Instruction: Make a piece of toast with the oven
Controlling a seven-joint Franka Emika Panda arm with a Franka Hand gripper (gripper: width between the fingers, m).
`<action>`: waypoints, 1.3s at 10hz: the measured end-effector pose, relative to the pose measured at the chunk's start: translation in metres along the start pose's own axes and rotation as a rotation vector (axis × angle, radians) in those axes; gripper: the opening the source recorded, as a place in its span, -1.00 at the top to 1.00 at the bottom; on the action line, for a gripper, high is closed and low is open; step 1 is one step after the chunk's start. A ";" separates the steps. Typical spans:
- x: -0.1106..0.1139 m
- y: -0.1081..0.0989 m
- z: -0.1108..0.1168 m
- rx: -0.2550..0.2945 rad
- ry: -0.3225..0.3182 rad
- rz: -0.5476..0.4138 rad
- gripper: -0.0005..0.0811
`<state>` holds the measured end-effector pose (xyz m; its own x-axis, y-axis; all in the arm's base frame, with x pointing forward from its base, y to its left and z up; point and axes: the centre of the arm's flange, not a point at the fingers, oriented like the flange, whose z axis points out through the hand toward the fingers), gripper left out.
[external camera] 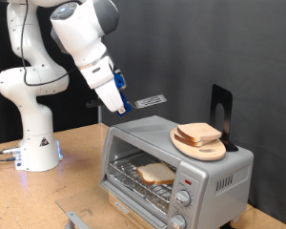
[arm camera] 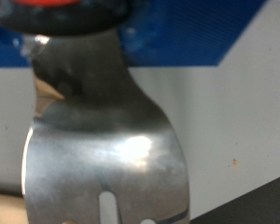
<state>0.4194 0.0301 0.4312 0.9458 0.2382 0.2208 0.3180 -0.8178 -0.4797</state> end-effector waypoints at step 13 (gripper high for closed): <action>-0.003 -0.067 0.092 -0.173 0.021 -0.031 -0.21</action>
<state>0.4012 0.1328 0.3843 0.9336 0.2552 0.2516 0.3290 -0.8887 -0.3194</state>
